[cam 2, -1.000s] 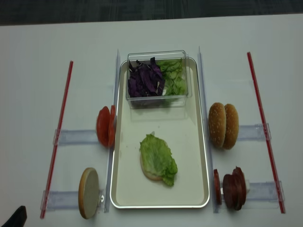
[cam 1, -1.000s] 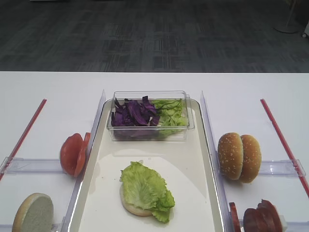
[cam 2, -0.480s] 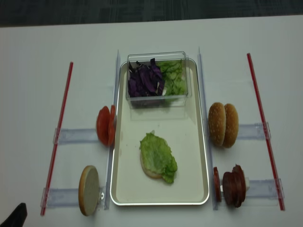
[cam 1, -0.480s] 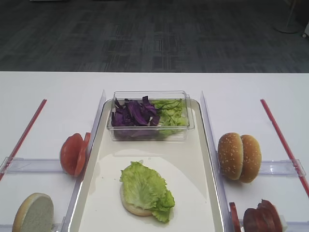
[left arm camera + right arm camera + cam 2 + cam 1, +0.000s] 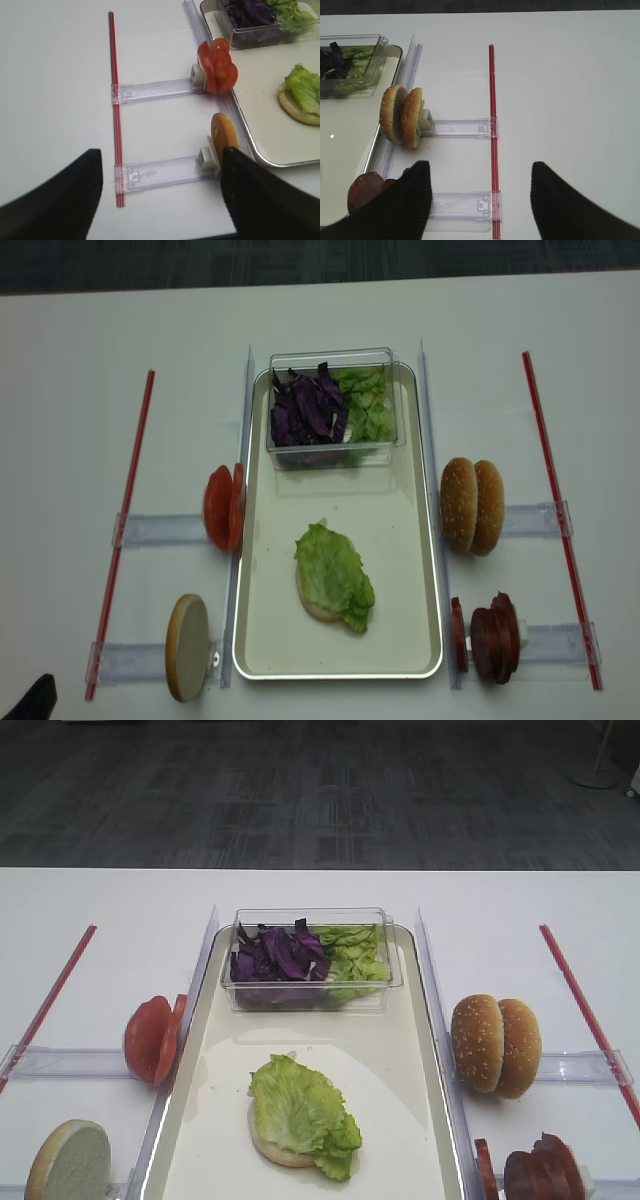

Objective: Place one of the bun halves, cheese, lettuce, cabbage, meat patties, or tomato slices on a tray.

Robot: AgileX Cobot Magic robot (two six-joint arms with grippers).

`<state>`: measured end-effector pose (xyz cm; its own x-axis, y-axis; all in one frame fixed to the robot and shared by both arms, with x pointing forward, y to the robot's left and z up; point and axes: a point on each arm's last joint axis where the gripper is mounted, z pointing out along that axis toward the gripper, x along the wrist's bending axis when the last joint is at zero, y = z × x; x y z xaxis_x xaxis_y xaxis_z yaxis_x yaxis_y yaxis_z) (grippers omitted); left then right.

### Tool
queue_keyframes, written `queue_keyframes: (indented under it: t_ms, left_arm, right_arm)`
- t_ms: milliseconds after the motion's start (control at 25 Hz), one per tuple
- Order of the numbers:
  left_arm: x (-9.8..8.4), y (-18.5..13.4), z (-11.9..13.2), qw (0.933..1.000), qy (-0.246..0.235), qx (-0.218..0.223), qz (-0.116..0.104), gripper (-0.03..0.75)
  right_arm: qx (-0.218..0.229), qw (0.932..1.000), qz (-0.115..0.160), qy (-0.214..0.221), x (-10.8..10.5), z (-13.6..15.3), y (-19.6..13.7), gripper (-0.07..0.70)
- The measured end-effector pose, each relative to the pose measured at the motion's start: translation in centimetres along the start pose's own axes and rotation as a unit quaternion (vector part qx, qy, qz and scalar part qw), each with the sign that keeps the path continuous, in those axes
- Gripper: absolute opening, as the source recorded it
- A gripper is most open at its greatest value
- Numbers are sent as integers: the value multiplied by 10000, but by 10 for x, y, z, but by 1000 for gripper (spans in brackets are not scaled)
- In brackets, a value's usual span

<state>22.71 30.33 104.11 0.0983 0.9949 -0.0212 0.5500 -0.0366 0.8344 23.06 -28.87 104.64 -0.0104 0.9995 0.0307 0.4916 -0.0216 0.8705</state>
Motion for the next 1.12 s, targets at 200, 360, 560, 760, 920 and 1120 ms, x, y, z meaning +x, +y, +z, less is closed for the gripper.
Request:
queue_keyframes:
  t_ms: [200,360,560,760,920,1120]
  left_arm:
    - [0,0,0,10000,0,0,0,475]
    - [0,0,0,10000,0,0,0,475]
    - [0,0,0,10000,0,0,0,475]
    - [0,0,0,10000,-24,1,-10,475]
    - [0,0,0,10000,0,0,0,475]
    - [0,0,0,10000,0,0,0,475]
  right_arm:
    - [0,10000,0,0,0,0,0,463]
    - [0,10000,0,0,0,0,0,463]
    - [0,10000,0,0,0,0,0,463]
    - [0,10000,0,0,0,0,0,463]
    - [0,10000,-3,-6,0,0,0,463]
    - [0,10000,-3,-6,0,0,0,463]
